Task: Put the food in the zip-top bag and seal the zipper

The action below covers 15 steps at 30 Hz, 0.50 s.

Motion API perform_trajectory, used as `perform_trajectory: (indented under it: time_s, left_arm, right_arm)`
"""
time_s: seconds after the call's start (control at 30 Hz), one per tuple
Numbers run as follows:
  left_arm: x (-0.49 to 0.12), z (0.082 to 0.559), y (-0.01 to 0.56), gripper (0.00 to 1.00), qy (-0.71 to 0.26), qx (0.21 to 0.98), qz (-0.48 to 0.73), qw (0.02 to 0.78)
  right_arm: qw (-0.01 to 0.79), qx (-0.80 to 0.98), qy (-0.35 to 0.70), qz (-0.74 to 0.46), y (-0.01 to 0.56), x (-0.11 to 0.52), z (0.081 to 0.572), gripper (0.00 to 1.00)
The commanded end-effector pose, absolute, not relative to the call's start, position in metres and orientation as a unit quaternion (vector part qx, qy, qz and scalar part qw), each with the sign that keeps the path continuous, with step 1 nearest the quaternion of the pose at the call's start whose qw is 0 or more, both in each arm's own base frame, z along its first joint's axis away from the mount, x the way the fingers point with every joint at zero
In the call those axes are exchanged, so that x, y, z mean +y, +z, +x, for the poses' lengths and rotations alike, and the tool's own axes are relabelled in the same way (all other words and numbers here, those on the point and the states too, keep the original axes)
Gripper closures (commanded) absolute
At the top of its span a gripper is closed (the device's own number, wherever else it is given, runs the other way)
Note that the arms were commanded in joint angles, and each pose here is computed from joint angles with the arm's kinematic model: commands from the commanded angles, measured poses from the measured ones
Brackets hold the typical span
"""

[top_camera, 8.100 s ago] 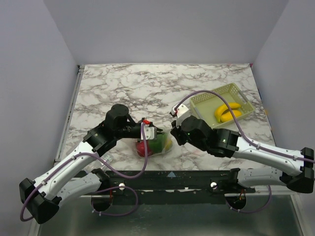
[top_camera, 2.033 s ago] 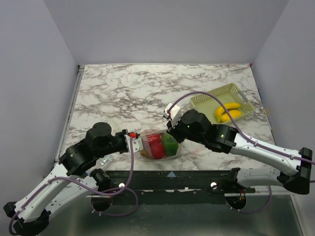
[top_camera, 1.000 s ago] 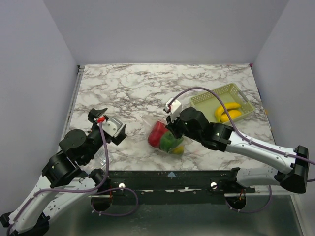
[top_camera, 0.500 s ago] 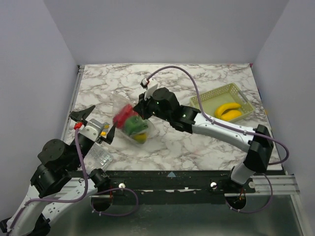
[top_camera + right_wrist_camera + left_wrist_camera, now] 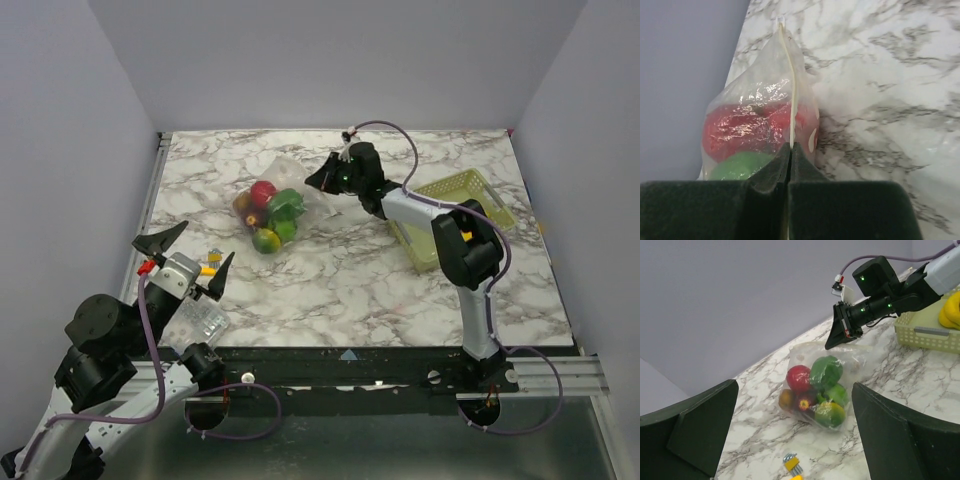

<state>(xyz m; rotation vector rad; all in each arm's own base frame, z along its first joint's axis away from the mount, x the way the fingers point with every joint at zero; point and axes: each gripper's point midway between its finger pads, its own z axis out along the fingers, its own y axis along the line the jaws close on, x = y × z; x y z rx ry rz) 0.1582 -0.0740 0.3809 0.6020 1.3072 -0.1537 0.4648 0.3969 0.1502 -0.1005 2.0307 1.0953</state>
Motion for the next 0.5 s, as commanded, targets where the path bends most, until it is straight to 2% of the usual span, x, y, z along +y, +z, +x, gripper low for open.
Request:
perform_trajectory:
  time_s: [0.0,0.3,0.47]
  left_arm:
    - [-0.078,0.153,0.368,0.01,-0.083,0.600,0.289,0.742]
    - [-0.086,0.159,0.368,0.01,-0.075,0.600,0.307,0.735]
    - [-0.091,0.159,0.368,0.01,-0.087,0.603,0.309,0.730]
  right_arm:
    - [0.407,0.781,0.473,-0.020,0.157,0.381,0.494,1.00]
    - [0.399,0.798,0.450,-0.027,0.130,0.368,0.495,0.98]
    - [0.401,0.819,0.409,-0.022,0.130,0.357,0.499,0.91]
